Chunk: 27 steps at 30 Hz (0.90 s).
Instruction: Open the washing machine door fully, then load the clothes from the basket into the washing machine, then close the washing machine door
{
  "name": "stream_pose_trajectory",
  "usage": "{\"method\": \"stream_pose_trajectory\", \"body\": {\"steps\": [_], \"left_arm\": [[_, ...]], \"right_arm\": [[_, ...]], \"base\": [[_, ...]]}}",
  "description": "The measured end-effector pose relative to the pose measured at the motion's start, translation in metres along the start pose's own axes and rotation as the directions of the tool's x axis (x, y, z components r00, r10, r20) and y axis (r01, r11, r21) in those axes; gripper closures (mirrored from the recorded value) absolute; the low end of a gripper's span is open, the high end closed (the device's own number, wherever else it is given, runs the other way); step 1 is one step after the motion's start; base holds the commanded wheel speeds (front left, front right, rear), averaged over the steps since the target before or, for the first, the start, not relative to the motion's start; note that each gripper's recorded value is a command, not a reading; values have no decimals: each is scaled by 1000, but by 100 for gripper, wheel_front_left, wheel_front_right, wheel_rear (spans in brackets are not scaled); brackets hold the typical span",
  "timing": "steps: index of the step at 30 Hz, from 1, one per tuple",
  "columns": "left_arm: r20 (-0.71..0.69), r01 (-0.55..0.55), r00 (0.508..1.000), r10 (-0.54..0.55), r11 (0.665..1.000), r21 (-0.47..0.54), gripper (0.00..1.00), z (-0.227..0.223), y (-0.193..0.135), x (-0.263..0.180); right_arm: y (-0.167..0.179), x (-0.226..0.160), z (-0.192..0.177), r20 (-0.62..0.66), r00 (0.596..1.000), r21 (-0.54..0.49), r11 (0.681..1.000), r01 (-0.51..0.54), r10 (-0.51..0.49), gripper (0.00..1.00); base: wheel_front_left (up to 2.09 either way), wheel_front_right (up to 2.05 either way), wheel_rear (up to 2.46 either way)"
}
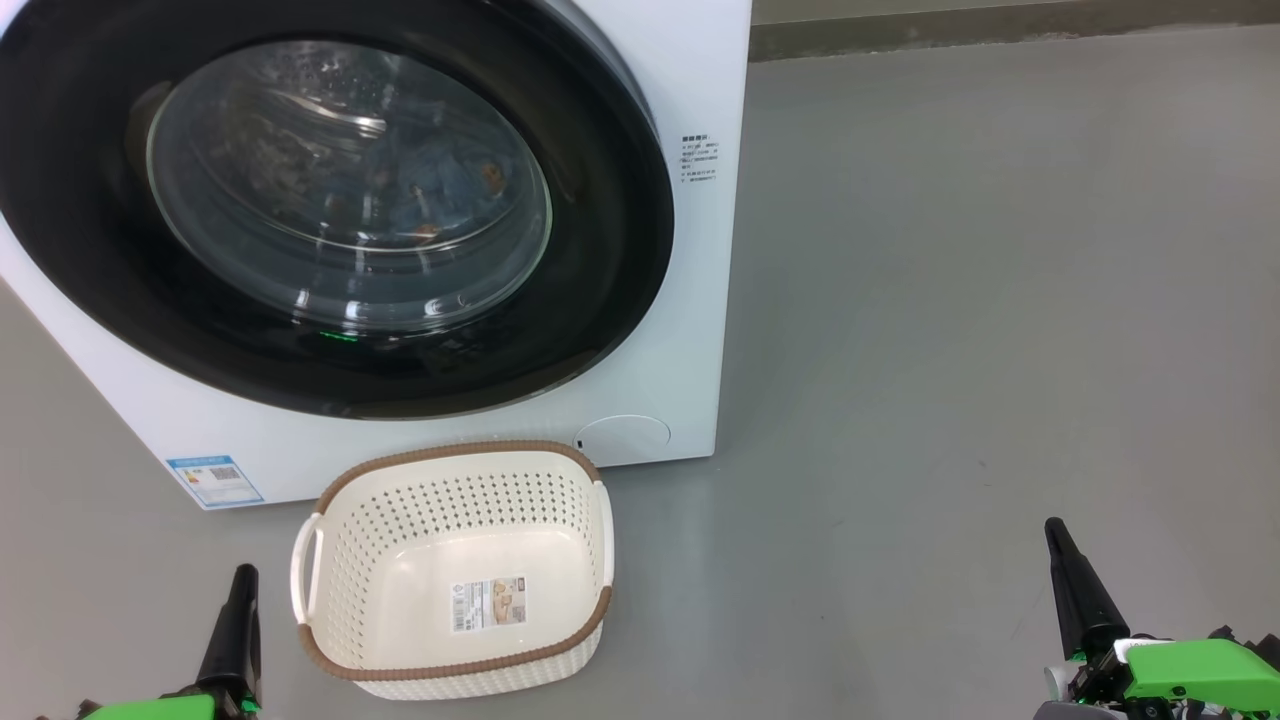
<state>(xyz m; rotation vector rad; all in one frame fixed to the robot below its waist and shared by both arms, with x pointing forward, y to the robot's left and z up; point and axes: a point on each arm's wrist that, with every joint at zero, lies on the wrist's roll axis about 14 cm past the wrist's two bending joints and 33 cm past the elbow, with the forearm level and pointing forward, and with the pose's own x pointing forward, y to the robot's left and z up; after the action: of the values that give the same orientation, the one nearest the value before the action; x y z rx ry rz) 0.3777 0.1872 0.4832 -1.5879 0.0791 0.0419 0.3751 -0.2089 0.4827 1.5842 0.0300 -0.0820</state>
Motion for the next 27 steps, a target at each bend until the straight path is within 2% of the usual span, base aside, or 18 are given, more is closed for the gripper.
{"method": "stream_pose_trajectory", "body": {"steps": [27], "left_arm": [[-2,0,1000,0,1000,-4,100,-1,0,0]], "right_arm": [[0,0,0,2,1000,-1,1000,0,0,100]], "base": [[0,0,0]]}}
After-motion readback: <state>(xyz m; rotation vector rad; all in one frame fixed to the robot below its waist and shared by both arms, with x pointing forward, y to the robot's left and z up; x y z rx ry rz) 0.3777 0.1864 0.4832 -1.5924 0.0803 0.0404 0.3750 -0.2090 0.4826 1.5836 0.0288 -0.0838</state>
